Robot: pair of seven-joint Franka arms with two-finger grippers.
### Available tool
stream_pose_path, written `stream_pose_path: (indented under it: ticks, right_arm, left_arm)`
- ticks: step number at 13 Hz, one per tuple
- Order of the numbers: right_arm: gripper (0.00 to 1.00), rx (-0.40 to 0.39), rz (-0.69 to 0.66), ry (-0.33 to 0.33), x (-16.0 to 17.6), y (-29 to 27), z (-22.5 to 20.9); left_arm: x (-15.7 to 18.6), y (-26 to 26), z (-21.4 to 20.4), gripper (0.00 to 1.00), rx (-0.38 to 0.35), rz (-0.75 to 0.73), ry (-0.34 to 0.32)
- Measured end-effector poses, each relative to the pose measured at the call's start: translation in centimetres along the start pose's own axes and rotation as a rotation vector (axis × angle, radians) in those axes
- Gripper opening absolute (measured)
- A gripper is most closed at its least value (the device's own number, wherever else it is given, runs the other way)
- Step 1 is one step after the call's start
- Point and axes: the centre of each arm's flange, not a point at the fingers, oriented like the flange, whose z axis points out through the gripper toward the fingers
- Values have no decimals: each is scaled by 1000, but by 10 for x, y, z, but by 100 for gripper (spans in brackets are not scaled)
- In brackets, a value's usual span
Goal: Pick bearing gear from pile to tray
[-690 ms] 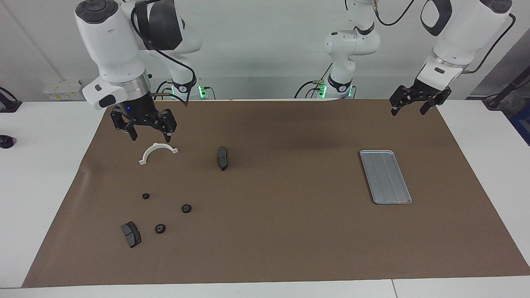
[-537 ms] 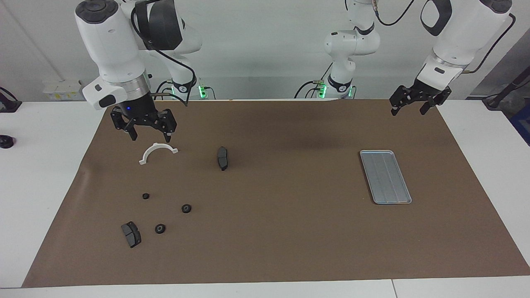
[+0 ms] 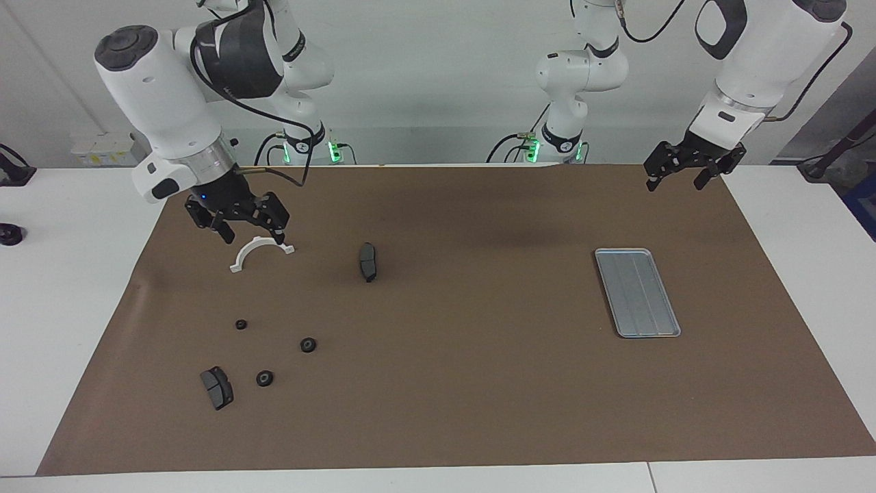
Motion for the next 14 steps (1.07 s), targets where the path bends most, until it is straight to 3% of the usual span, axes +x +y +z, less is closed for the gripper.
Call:
stream_pose_path:
  ticks: [4, 8, 12, 14]
  right_arm:
    - [100, -112, -81, 61, 34, 3, 94]
    - [100, -112, -108, 106, 54, -6, 169]
    - [89, -106, -150, 124, 58, -27, 245]
    - [83, -108, -153, 118, 58, -28, 258]
  left_arm:
    - [0, 0, 0, 100, 0, 0, 0]
    - [0, 0, 0, 100, 0, 0, 0]
    - [0, 0, 0, 100, 0, 0, 0]
    - [0, 0, 0, 100, 0, 0, 0]
